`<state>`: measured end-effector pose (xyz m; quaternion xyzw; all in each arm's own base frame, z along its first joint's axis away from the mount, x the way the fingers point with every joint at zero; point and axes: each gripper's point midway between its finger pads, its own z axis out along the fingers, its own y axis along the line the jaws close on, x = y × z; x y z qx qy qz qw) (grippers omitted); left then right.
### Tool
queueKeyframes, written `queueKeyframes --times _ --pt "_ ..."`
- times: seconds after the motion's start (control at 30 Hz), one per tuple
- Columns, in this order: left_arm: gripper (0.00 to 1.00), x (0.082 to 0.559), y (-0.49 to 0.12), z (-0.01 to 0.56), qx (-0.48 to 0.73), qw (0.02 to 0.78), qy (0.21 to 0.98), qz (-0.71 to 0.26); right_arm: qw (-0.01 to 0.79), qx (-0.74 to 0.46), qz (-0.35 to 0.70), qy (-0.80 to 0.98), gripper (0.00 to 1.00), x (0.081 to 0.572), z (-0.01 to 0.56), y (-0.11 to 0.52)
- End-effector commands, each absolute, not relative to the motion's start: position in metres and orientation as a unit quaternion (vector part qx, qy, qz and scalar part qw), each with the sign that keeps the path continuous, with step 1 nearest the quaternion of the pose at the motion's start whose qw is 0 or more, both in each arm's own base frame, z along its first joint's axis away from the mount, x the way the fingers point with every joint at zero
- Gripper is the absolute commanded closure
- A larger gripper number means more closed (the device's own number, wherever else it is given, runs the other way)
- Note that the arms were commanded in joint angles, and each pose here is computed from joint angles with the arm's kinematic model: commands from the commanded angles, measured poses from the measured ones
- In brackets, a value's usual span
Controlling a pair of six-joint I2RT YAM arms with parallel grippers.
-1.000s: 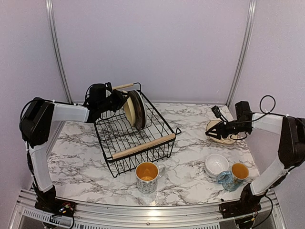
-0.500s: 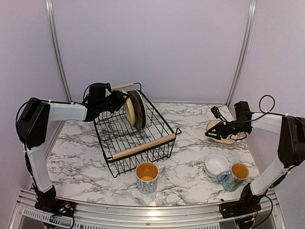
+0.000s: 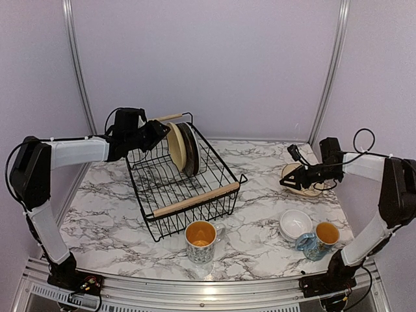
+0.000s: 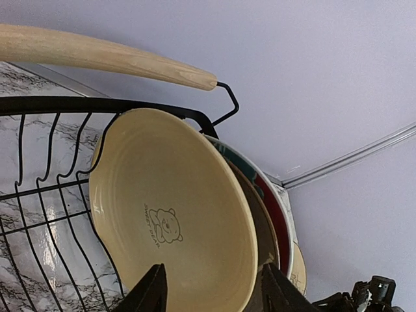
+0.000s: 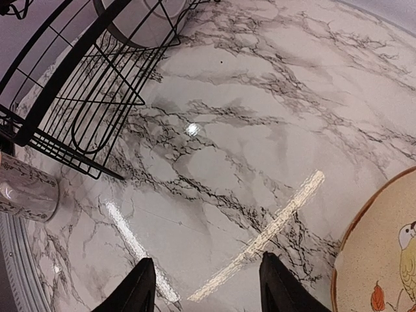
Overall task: Load the mixed dishes into the dish rack
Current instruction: Insert the plate into the dish rack, then grab the plate at the corner of the board.
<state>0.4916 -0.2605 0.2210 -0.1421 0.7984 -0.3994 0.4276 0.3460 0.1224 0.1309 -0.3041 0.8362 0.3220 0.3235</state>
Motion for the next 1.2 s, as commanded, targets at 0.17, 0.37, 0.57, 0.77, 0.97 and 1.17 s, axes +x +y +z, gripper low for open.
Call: queueKeyframes --times 0.17,0.37,0.57,0.77,0.97,1.17 --pt "0.48 0.456 -0.244 0.285 -0.091 0.484 0.786 -0.373 0.351 -0.313 0.301 0.830 0.47 0.354 0.155 0.123" --pt "0.48 0.409 -0.267 0.319 0.014 0.510 0.779 -0.363 0.370 -0.281 0.234 0.854 0.47 0.377 0.166 0.096" --pt "0.52 0.364 -0.277 0.322 0.092 0.532 0.773 -0.332 0.371 -0.167 0.183 0.895 0.47 0.414 0.161 0.027" --pt "0.53 0.336 -0.284 0.318 0.142 0.558 0.762 -0.297 0.329 -0.116 0.121 0.929 0.48 0.431 0.120 -0.016" --pt "0.53 0.331 -0.296 0.312 0.172 0.552 0.764 -0.287 0.307 -0.042 0.090 0.947 0.48 0.436 0.089 -0.062" --pt "0.52 0.329 -0.304 0.314 0.174 0.552 0.761 -0.292 0.307 0.013 0.078 0.948 0.48 0.435 0.069 -0.101"
